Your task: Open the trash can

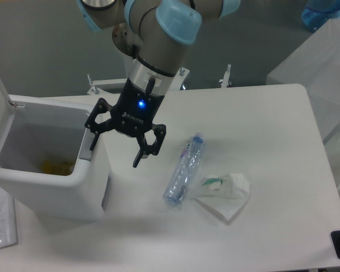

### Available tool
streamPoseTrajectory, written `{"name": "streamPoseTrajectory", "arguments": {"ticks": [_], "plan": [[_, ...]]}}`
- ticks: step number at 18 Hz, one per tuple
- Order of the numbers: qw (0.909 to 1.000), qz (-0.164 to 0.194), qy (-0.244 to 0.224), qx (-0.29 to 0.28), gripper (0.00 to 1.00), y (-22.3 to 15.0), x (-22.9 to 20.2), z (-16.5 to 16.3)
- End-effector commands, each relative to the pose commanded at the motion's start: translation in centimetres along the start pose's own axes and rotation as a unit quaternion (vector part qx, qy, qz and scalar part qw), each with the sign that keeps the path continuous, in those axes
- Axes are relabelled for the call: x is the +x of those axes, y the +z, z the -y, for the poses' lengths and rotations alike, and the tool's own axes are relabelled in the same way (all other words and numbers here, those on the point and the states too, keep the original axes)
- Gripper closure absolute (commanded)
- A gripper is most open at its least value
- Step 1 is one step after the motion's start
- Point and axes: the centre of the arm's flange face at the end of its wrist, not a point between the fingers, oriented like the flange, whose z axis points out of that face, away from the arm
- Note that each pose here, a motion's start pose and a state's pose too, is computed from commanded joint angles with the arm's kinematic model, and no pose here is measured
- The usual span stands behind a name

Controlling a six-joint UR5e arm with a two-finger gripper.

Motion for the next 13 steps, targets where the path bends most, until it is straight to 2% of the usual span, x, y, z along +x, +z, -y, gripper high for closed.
{"name": "streamPoseTrajectory", "arguments": {"ticks": [3, 6, 7, 9, 12, 13], "plan": [[0.9997, 0.019, -0.010, 0.013, 0.00, -0.9, -3.8, 1.3], [0.9987, 0.036, -0.034, 0.015, 0.00, -1.1, -8.8, 1.2], [0.9967, 0.069, -0.042, -0.001, 0.00, -1.2, -14.0, -0.7], [0.9934, 0.109, -0.019, -0.029, 0.00, -2.3, -19.5, -3.3], [0.9867, 0.143, 0.016, -0.075, 0.00, -1.8, -23.8, -5.4], [0.9806, 0.169, 0.017, -0.098, 0.00, -2.1, -24.7, -5.8]]}}
